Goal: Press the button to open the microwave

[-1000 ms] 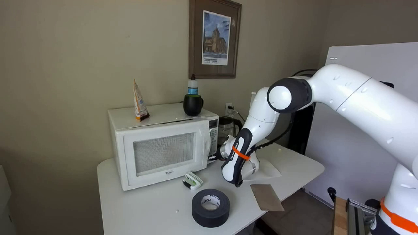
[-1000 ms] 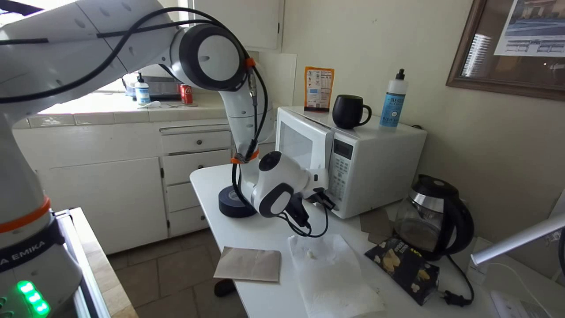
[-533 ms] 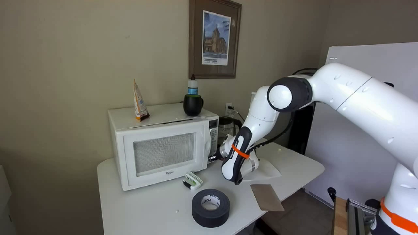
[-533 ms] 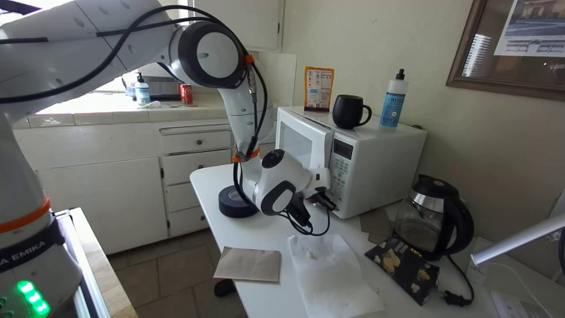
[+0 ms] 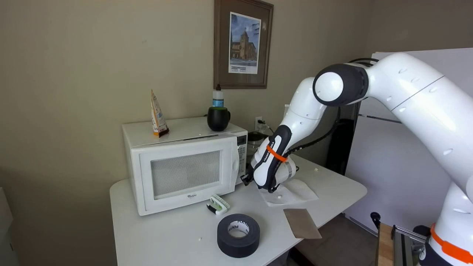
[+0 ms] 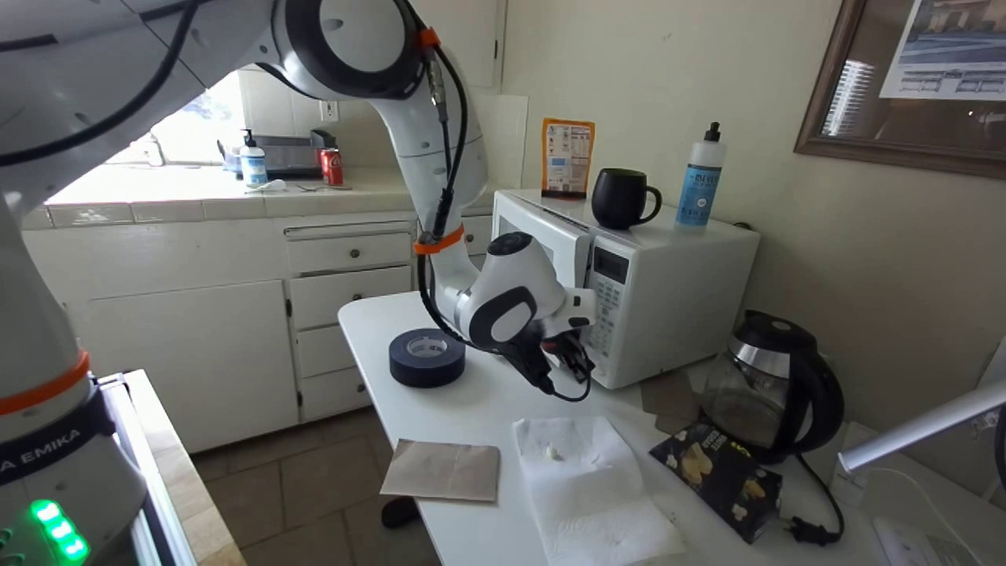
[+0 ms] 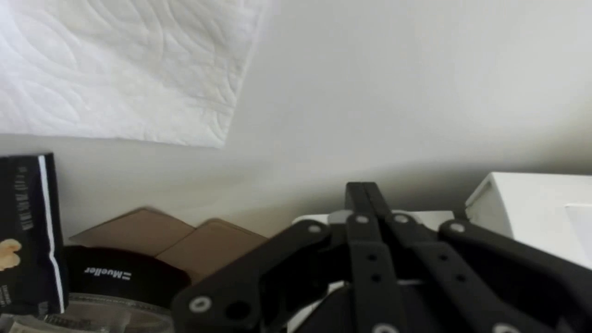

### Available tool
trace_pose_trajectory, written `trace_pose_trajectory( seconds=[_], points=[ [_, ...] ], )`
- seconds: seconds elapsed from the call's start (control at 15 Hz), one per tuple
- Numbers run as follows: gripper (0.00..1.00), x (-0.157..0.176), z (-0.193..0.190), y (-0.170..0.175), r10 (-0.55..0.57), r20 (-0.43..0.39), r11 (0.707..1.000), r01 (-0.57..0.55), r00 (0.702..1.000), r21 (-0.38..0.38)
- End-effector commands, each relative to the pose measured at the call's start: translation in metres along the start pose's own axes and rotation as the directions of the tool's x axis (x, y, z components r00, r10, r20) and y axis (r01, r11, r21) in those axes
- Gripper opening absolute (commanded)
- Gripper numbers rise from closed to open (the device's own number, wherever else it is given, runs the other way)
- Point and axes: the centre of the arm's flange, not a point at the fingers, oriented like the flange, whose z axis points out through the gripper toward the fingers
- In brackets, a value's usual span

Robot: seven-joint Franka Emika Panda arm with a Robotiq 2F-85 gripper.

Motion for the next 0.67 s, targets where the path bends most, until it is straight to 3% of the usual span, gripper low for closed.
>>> trace_pose_trajectory(
  seconds=[0.0,0.33,0.6],
  points=[
    [0.00,0.001,-0.053,0.010,-0.016,0.189,0.999,0.007,0.982,0.052],
    [0.00,0.010,-0.097,0.025,-0.002,0.398,0.995,-0.036,0.917,0.088],
    [0.00,0.021,-0.134,0.048,0.015,0.453,0.988,-0.082,0.891,0.129]
  ],
)
